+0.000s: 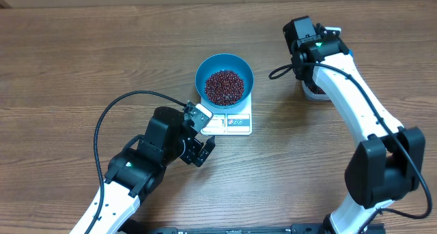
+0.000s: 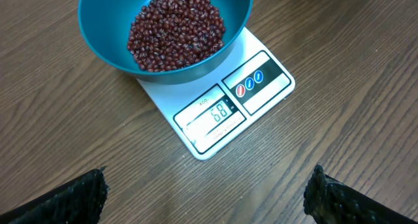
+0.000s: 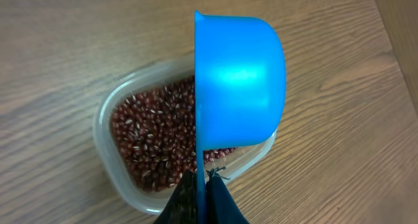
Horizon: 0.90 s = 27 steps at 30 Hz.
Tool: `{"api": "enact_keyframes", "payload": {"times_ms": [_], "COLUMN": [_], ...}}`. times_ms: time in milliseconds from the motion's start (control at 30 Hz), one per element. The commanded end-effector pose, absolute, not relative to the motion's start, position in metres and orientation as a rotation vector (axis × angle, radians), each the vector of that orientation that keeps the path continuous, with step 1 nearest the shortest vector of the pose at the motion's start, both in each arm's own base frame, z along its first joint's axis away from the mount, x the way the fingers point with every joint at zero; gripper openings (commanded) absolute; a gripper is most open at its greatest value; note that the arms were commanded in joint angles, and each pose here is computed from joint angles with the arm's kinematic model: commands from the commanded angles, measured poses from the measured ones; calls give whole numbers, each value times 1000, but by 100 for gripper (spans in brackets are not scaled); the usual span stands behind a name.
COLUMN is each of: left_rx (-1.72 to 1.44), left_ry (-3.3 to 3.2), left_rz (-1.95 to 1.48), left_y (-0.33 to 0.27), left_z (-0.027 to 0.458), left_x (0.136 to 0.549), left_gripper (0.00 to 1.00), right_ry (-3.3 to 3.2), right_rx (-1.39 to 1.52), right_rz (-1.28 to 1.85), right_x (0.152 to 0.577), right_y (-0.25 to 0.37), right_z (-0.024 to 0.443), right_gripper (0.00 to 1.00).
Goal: Scoop item into bowl and weigh 150g on scale
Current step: 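Move the empty blue scoop with the right gripper back to the bean tub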
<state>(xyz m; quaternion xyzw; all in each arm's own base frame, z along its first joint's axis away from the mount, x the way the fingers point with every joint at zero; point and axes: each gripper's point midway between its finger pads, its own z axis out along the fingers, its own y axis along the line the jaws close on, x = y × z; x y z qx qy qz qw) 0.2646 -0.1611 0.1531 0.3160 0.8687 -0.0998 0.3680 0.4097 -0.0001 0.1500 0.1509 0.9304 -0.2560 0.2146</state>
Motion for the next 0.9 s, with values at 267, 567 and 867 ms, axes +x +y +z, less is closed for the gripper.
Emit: {"api": "enact_keyframes", "payload": {"times_ms": [267,567,867], "left_rx": [805,805,805], "left_ry": [2245,2245,2245], "left_rz": [-256,-256,-256], "left_y": [-162,-162,-162], "left_z": [149,149,149], "left_x": [264,264,264], "left_gripper": [100,99,100], "right_ry": [2578,2645,2689], "right_rx": [429,415,388], "right_rz": [-782,-747,-842], "right_x": [403,398,394], "right_y": [-8,-2,-8], "right_z": [155,139,120], "right_gripper": [4,4,4]}}
